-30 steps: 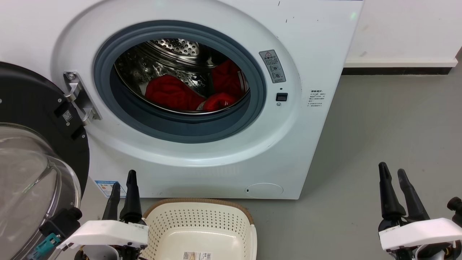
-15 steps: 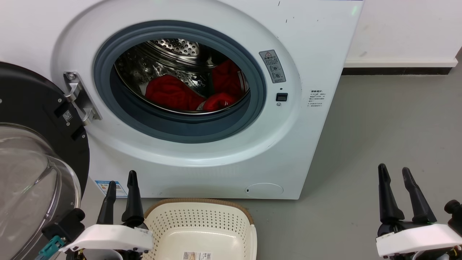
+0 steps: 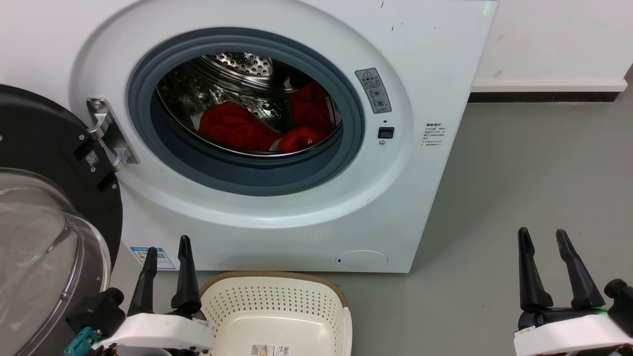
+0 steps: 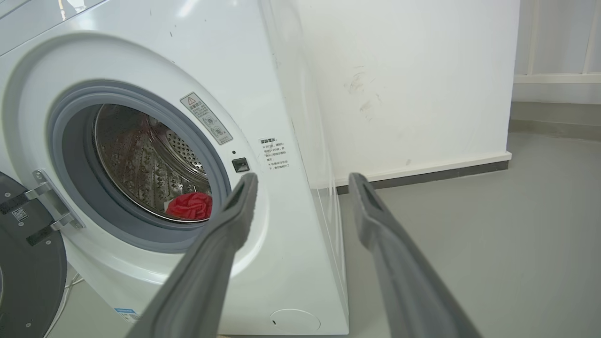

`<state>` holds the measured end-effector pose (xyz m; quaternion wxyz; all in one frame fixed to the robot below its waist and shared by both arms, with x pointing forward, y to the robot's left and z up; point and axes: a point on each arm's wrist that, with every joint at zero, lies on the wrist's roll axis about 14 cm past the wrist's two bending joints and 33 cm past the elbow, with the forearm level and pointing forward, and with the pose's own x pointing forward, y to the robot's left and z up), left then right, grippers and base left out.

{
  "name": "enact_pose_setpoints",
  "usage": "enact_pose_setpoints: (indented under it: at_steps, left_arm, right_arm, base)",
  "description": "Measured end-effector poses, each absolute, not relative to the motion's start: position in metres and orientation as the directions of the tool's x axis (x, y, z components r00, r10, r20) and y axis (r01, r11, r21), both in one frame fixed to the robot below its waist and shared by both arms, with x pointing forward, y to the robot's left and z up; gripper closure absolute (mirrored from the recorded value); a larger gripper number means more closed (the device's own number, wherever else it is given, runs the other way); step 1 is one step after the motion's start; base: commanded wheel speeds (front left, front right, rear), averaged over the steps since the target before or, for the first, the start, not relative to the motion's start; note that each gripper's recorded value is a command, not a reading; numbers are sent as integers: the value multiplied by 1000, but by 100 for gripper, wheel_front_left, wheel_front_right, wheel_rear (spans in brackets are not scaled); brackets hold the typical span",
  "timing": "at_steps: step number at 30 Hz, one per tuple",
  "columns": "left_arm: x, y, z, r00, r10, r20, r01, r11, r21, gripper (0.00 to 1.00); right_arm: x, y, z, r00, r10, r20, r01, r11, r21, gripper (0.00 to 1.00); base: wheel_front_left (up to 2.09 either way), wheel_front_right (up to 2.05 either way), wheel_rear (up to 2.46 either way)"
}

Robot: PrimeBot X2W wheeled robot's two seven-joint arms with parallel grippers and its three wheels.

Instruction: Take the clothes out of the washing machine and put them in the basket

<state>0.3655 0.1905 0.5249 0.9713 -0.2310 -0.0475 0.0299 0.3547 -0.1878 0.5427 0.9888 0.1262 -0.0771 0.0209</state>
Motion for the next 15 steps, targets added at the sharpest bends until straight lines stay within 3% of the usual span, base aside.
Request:
enact_pose_setpoints:
  at_steps: [15]
  left_arm:
    - [362,190,528,991,78,111,-35,937,-347,0]
  right_arm:
    - [350,-185,550,981,39,192,-67,988,138,0]
  base:
    - [0,0,0]
